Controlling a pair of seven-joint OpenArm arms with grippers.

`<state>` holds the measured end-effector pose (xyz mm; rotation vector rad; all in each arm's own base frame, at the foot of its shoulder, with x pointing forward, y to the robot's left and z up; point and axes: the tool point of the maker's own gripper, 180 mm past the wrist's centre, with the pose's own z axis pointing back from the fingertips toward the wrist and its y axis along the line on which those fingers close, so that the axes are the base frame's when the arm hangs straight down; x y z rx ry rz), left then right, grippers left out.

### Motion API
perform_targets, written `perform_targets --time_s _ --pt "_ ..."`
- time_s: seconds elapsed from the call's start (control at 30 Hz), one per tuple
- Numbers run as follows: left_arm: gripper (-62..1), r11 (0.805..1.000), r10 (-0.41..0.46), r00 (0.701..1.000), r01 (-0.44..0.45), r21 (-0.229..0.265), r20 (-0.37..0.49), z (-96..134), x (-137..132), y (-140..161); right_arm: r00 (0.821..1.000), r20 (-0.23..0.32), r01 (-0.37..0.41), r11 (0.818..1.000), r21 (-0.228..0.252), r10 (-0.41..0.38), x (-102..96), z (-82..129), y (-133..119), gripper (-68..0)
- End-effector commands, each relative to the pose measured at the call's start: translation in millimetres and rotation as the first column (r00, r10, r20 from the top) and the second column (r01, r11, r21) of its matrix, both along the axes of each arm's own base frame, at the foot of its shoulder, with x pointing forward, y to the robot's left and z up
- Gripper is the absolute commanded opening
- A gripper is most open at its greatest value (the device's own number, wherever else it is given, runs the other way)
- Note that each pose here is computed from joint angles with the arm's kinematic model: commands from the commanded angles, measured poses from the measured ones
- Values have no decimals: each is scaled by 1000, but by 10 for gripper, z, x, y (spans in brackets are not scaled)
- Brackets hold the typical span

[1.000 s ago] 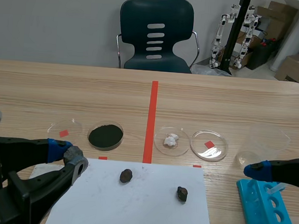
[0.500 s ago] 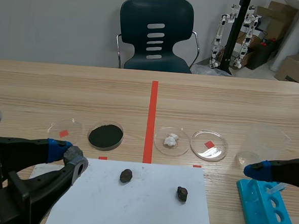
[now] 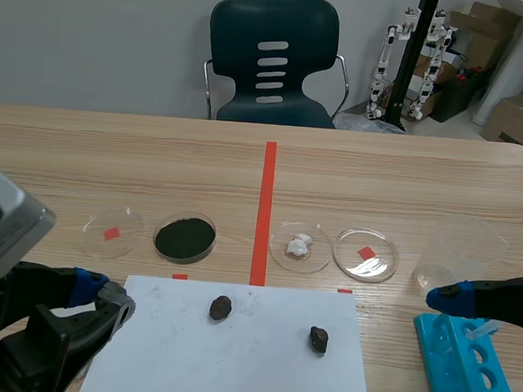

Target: Rub the mineral on the streak plate

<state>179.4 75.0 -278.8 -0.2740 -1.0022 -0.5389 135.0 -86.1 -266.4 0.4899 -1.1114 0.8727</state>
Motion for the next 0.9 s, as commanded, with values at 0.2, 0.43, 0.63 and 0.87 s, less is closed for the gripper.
perform_targets --time_s 0.2,0.43,0.63,0.87 --pt "-468 985 170 971 -165 44 -166 -405 193 230 1000 9 -8 1000 12 8 12 38 9 4" --pt "-468 936 351 884 -328 127 -308 -676 409 470 1000 9 -8 1000 12 8 12 38 9 4" --pt "-468 908 420 824 -390 156 -380 -724 609 554 1000 9 -8 1000 12 8 12 38 9 4" --pt "-468 870 491 723 -437 230 -485 -906 668 722 1000 9 -8 1000 12 8 12 38 9 4"
